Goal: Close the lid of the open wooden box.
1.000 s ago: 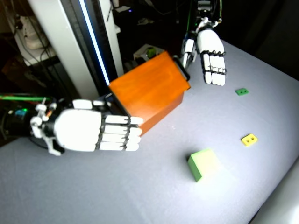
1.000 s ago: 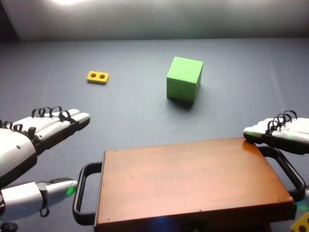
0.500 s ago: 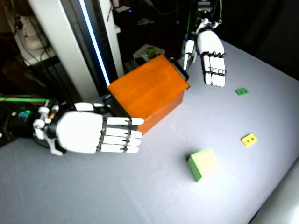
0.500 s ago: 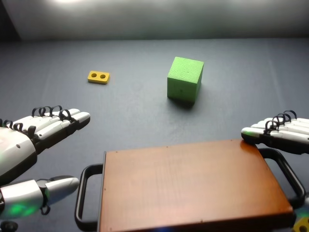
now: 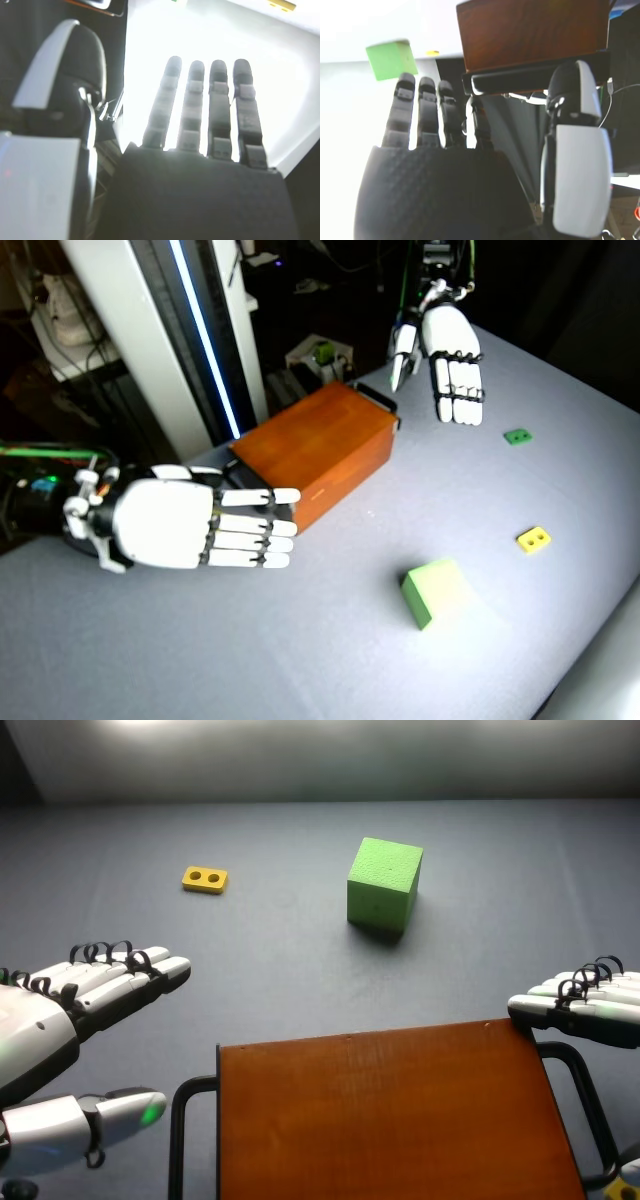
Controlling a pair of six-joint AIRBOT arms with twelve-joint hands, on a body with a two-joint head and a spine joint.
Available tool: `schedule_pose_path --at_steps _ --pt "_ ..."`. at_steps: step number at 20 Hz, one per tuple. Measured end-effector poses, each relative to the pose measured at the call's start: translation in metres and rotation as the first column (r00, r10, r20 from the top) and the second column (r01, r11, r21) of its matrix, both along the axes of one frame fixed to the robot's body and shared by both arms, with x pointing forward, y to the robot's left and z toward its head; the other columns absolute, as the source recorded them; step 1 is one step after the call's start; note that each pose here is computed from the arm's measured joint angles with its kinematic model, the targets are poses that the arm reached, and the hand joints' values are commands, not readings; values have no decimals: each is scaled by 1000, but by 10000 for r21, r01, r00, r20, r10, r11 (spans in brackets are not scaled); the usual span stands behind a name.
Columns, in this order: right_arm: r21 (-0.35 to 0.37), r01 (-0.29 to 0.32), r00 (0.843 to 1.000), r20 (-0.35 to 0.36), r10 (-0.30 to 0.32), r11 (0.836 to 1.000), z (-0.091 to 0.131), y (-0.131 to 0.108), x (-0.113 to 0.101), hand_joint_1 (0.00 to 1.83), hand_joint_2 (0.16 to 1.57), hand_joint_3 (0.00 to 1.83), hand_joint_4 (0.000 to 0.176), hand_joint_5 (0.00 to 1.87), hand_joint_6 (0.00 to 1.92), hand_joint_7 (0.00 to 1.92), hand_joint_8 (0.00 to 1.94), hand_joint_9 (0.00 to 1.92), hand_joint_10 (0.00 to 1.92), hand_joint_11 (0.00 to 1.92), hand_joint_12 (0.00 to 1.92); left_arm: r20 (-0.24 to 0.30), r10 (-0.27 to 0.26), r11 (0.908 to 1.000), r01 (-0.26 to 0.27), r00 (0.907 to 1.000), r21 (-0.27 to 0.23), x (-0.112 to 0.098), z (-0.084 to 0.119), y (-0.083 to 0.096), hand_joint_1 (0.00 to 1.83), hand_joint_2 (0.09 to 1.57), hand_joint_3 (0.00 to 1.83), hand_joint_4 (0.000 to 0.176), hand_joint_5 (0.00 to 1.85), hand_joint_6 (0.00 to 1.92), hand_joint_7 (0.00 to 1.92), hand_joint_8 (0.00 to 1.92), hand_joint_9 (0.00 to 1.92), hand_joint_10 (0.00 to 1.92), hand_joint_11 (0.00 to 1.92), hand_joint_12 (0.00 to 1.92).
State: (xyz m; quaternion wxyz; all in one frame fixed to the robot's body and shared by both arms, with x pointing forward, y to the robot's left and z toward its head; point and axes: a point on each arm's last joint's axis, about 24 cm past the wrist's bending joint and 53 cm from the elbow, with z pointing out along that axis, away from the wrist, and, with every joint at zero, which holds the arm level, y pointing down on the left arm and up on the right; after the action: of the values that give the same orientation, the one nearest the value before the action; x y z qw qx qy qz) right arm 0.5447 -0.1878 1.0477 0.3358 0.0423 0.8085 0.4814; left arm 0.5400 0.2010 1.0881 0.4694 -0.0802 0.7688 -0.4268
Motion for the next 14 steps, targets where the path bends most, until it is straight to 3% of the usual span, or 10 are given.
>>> schedule_pose_path --at_steps 2,4,5,7,8,9,10,11,13,14 --pt "37 118 9999 24 -118 9999 2 -3 2 683 1011 2 174 0 0 0 0 0 0 0 0 184 221 9997 -221 9996 -35 7 5 7 390 1314 0 0 22 0 3 0 12 0 49 1" --pt "211 566 9979 296 -572 9982 14 -14 14 650 1041 11 150 0 0 0 0 0 0 0 0 789 701 9974 -687 9944 -202 18 22 19 291 1320 0 0 0 0 50 1 111 9 159 82" --pt "460 737 9947 684 -767 9962 28 -18 21 584 1058 11 139 0 0 0 0 0 0 0 0 1237 970 9948 -925 9876 -415 24 36 24 307 1329 0 0 62 1 91 1 111 8 21 381" --pt "1063 857 9822 1581 -1019 9906 59 -20 33 554 1054 7 128 0 0 0 0 0 0 0 0 2150 1313 9894 -1142 9677 -902 34 62 28 336 1323 0 0 71 0 74 0 84 3 3 399" --pt "1414 837 9731 2016 -1115 9864 74 -18 37 535 1055 5 140 0 0 0 0 0 0 0 0 2578 1459 9863 -1201 9551 -1131 38 75 28 259 1306 0 0 59 0 67 0 88 4 0 446" --pt "1818 716 9562 2675 -1193 9807 93 -15 40 562 1017 0 175 0 0 0 0 0 0 0 0 3113 1568 9819 -1138 9373 -1516 42 91 27 407 1326 2 0 49 2 29 2 40 3 0 287" --pt "2031 677 9474 2938 -1268 9768 101 -13 42 562 1017 0 175 0 0 0 0 0 0 0 0 3300 1619 9787 -1085 9300 -1745 44 97 25 407 1326 2 0 49 2 29 2 40 3 0 287" --pt "2491 648 9333 3276 -1471 9663 112 -8 44 569 1011 0 176 0 0 0 0 0 0 0 0 3520 1684 9743 -1013 9207 -2013 46 104 22 442 1327 1 0 64 5 32 2 38 3 0 166" --pt "3288 383 9125 3734 -1672 9436 130 1 48 601 1021 0 173 0 0 0 0 0 0 0 0 3861 1683 9696 -817 9070 -2306 51 116 17 364 1331 2 0 73 7 38 10 29 4 0 133" --pt "3614 250 9021 3936 -1768 9321 139 4 50 529 1108 20 45 48 13 0 0 0 0 72 25 4113 1638 9681 -661 8967 -2415 50 123 16 253 1365 12 0 53 0 4 0 0 0 0 4"
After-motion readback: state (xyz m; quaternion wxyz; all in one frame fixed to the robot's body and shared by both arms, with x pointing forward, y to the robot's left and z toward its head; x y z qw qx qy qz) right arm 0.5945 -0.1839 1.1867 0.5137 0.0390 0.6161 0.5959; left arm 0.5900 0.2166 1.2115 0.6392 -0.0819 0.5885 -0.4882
